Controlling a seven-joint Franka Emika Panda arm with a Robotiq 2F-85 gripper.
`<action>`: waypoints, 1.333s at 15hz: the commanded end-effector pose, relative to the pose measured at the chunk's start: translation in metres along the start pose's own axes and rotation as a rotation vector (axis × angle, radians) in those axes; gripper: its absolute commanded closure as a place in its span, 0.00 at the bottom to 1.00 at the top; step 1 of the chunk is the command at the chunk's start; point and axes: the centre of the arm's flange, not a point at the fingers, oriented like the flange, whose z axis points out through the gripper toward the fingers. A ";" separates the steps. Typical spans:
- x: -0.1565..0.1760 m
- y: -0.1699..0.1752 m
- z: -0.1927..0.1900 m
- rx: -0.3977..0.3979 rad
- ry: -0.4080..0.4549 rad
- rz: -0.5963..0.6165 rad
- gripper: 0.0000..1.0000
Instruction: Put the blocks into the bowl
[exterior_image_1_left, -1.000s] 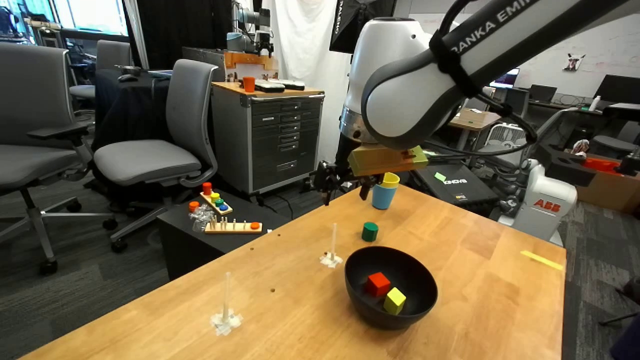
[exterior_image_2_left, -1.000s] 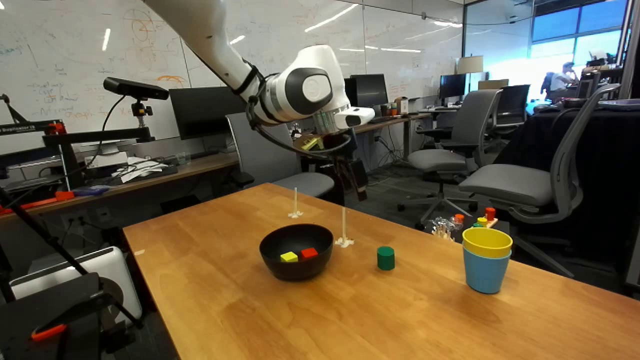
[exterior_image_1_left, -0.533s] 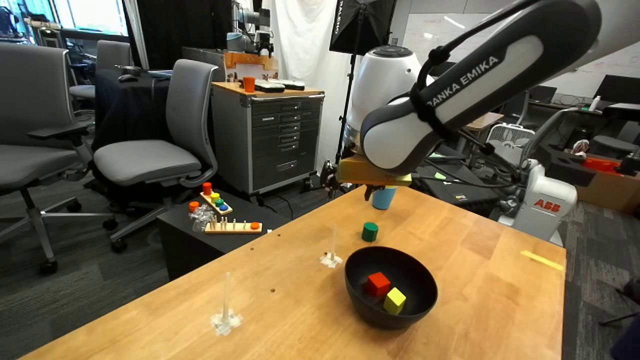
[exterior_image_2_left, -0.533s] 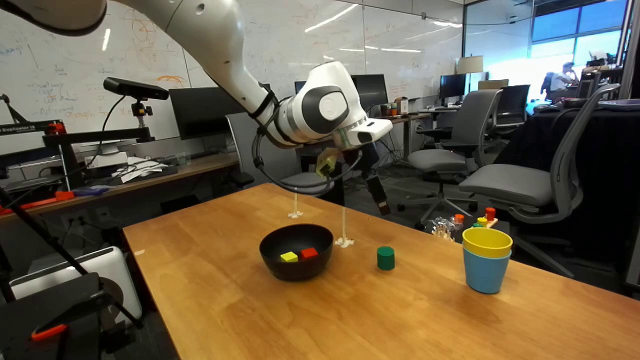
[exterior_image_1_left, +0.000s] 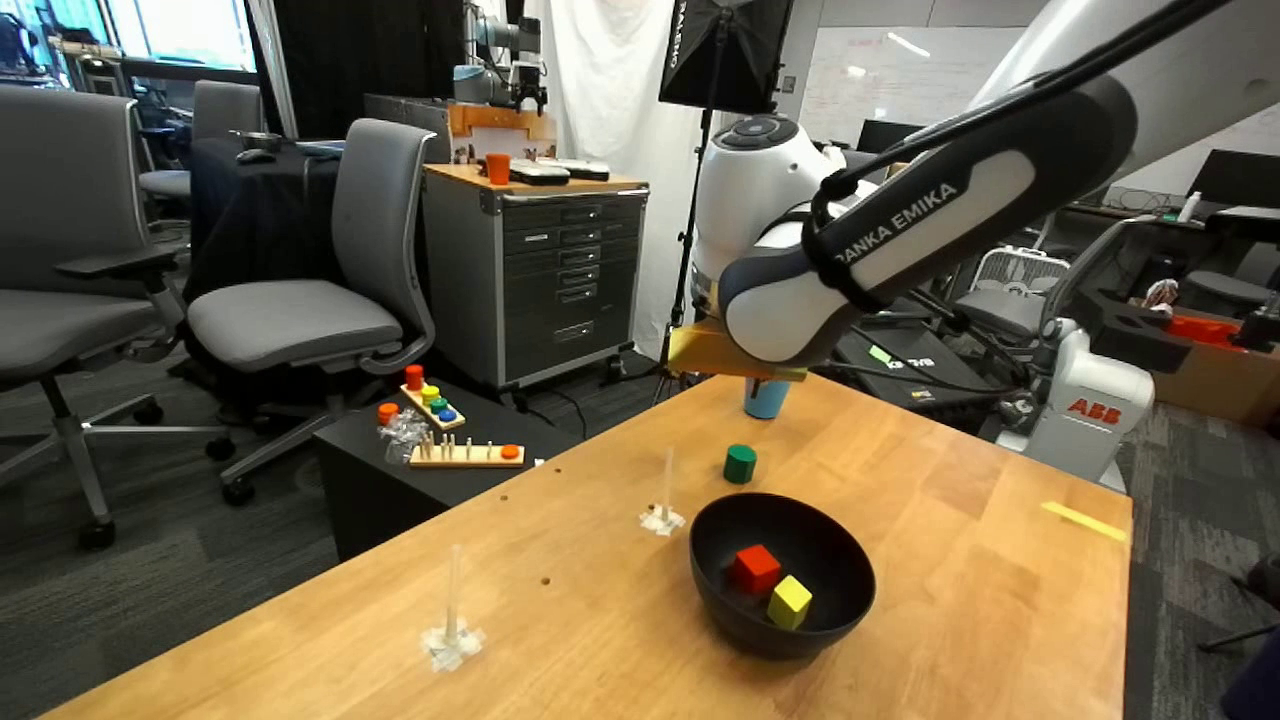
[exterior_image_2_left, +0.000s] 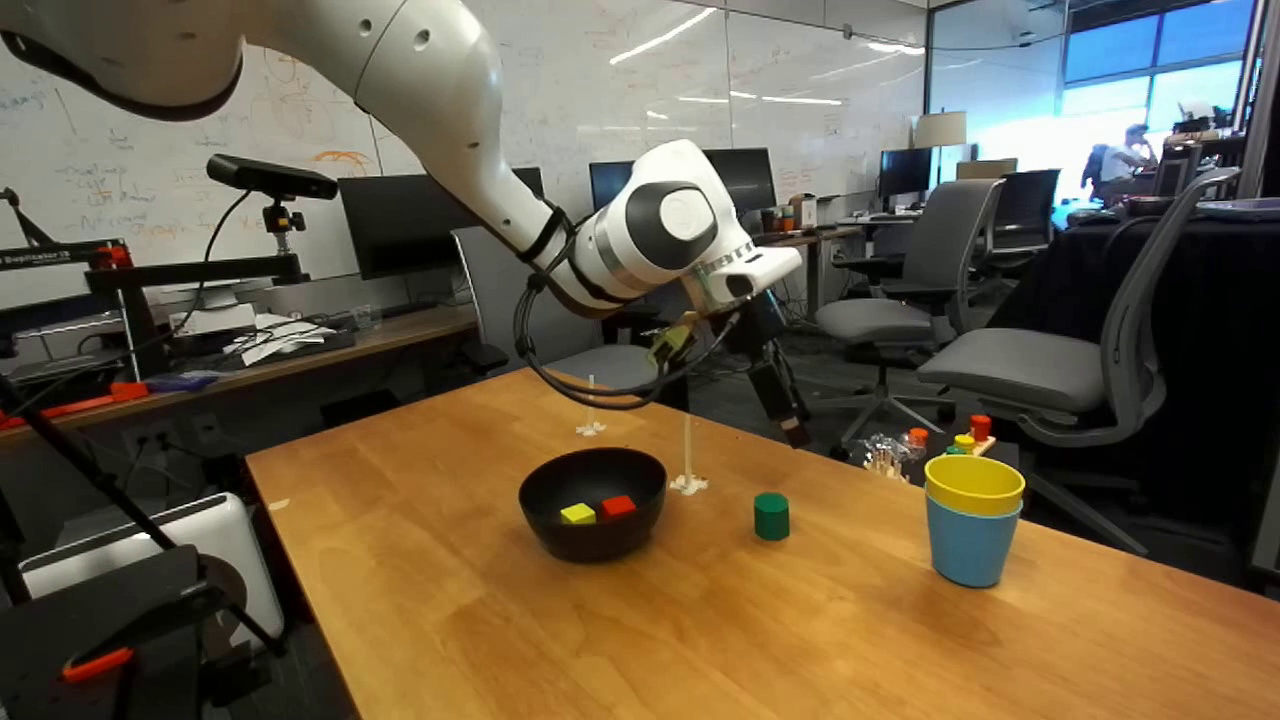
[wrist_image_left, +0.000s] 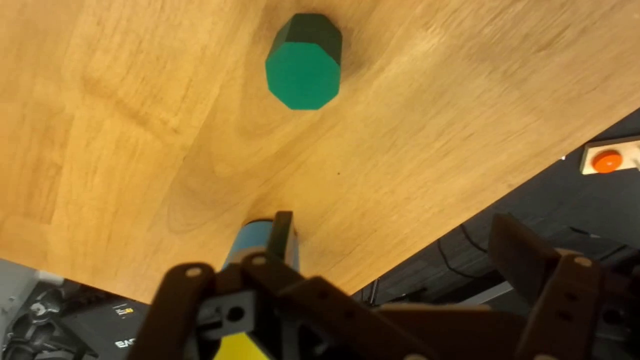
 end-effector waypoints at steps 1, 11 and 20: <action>-0.001 -0.013 -0.008 -0.083 -0.006 0.010 0.00; -0.013 0.004 0.025 -0.120 -0.093 0.004 0.00; -0.038 0.006 0.052 -0.131 -0.150 -0.017 0.00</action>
